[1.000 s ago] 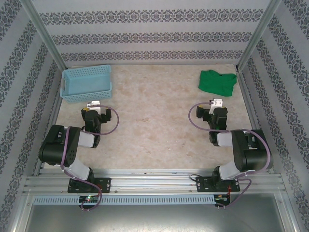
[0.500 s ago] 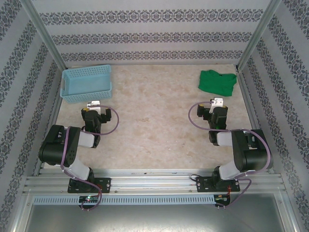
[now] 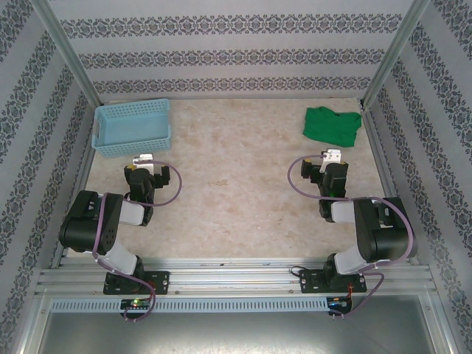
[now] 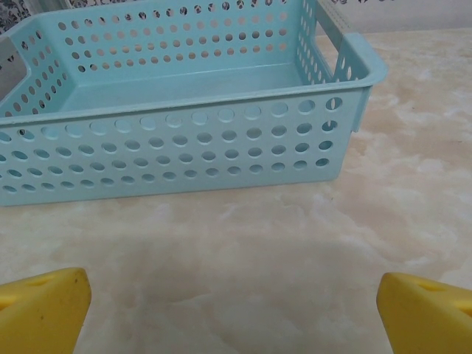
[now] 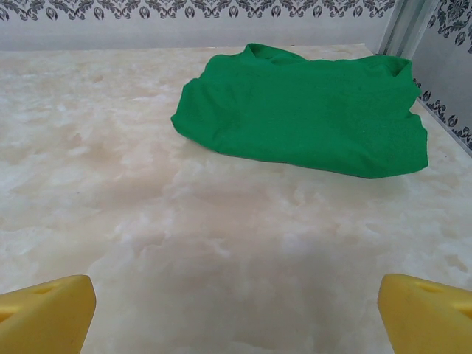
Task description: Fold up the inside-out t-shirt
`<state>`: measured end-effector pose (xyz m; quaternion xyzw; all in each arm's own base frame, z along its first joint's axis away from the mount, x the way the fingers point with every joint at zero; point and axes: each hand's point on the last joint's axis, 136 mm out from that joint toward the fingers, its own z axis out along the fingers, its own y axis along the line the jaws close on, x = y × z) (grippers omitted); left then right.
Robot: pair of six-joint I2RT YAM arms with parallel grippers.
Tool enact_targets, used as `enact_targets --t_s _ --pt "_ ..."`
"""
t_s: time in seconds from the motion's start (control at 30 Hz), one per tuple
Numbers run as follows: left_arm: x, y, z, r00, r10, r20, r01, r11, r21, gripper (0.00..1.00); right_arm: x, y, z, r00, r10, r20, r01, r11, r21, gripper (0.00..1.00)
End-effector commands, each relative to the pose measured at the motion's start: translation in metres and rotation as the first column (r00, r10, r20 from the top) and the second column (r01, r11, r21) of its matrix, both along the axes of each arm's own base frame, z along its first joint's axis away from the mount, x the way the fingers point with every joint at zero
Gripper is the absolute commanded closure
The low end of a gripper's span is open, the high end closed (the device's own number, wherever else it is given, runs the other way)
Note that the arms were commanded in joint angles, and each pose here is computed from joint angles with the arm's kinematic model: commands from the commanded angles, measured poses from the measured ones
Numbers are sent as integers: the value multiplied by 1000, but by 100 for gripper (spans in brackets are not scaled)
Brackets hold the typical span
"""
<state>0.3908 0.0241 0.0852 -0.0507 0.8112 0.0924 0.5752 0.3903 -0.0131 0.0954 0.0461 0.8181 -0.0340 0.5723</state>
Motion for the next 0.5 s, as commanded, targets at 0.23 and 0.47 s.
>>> enact_targets --t_s 0.23,0.47 --pt "1 2 7 999 2 34 -1 1000 -20 0 5 3 11 999 1 41 -1 1000 -8 2" --pt "1 1 7 999 0 34 0 1000 -20 0 5 3 11 999 1 40 -1 1000 -8 2"
